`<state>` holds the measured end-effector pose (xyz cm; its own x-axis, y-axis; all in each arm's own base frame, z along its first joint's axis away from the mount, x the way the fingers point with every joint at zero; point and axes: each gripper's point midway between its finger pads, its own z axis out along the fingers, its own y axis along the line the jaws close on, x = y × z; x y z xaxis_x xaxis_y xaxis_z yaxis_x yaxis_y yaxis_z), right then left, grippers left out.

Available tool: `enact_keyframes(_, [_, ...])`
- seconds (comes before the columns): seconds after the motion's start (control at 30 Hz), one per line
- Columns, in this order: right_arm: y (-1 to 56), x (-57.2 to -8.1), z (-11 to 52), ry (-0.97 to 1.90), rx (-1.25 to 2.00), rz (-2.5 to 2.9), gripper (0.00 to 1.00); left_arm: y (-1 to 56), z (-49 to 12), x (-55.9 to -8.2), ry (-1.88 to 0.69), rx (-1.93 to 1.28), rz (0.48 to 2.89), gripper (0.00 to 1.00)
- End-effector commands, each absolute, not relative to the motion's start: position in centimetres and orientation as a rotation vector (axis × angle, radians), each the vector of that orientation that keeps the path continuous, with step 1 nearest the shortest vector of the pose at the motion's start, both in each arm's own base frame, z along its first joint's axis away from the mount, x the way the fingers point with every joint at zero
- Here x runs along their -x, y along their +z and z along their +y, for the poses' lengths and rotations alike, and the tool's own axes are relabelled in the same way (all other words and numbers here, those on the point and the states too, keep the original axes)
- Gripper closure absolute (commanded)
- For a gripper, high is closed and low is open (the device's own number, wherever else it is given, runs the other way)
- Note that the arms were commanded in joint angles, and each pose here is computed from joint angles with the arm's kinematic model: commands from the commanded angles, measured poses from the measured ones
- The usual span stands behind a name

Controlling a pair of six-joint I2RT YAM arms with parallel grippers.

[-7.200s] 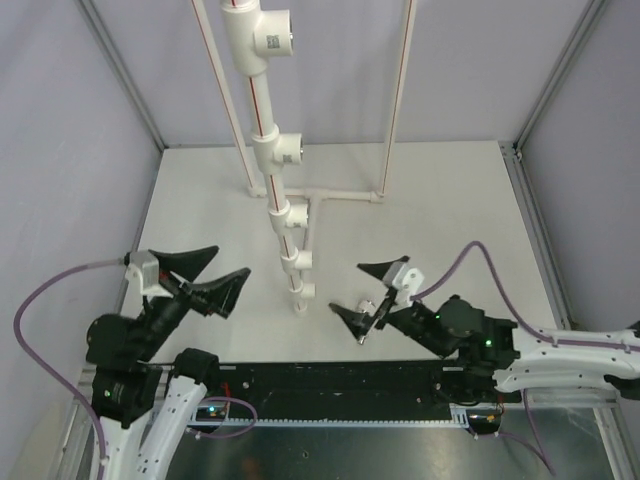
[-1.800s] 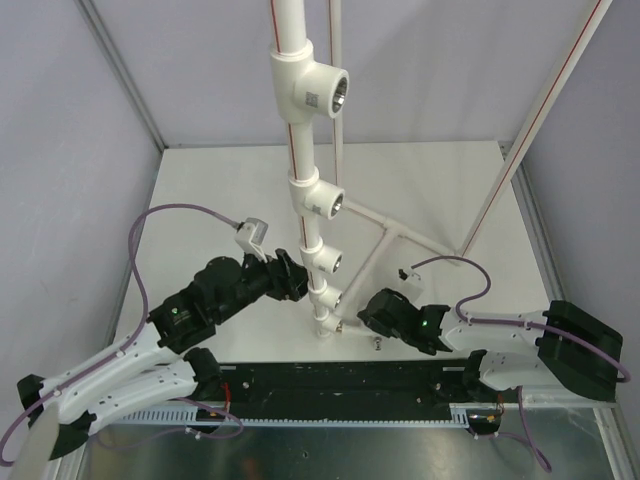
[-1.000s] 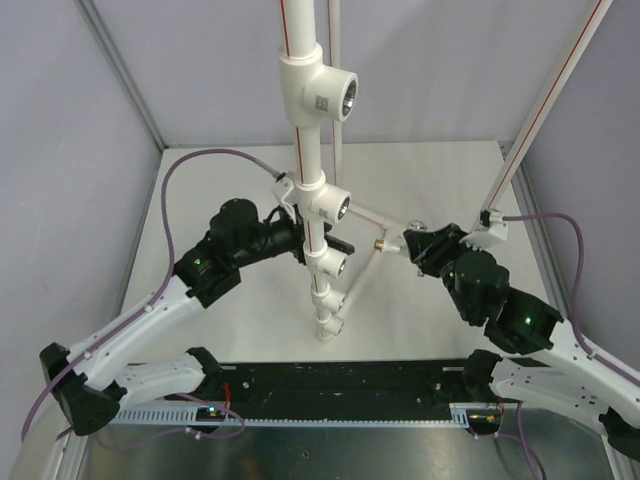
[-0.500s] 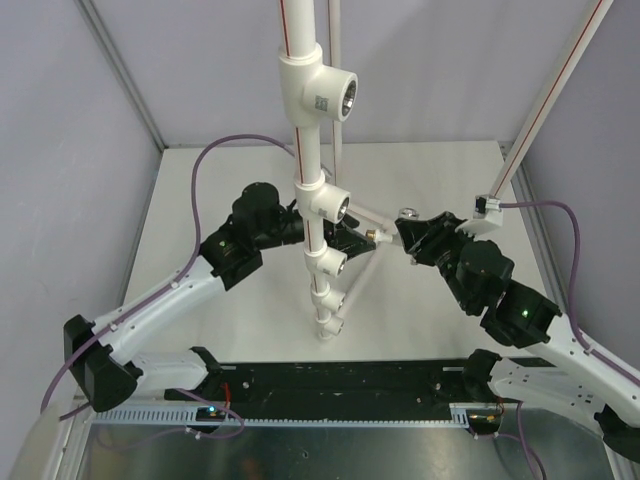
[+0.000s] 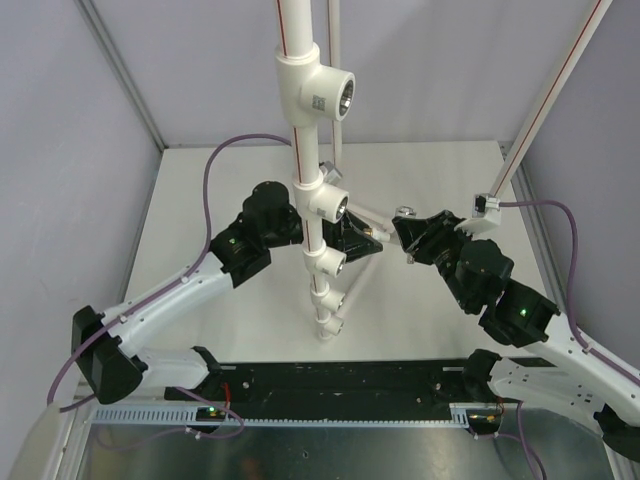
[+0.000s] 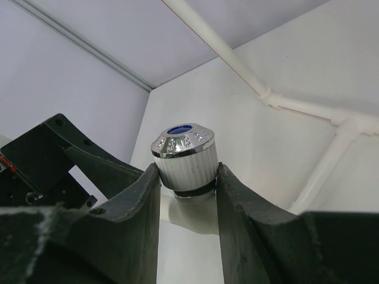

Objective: Install the water faucets
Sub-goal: Pick up the water faucet from the center of the board.

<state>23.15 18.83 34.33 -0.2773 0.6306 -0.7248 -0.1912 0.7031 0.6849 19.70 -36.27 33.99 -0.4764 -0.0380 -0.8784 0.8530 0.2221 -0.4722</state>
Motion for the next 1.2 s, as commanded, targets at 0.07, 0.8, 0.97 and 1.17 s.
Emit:
enact_keyframes(0.07, [37.9, -22.9, 18.9, 0.931, -0.403, 1.585, 1.00, 36.4, -37.0, -19.1, -1.415, -0.792, 1.601, 0.30])
enact_keyframes(0.8, [40.6, -18.4, 18.0, 1.004, -0.033, 1.512, 0.20, 36.7, -37.5, -17.9, -1.508, -0.852, 1.598, 1.00])
enact_keyframes(0.97, [43.0, -13.2, 16.6, 1.084, 0.238, 1.363, 0.07, 39.8, -37.0, -15.5, -1.612, -0.919, 1.509, 1.00])
enact_keyframes(1.17, [43.2, -9.9, 16.5, 1.146, 0.388, 1.333, 0.09, 43.4, -36.0, -12.8, -1.693, -1.002, 1.386, 1.00])
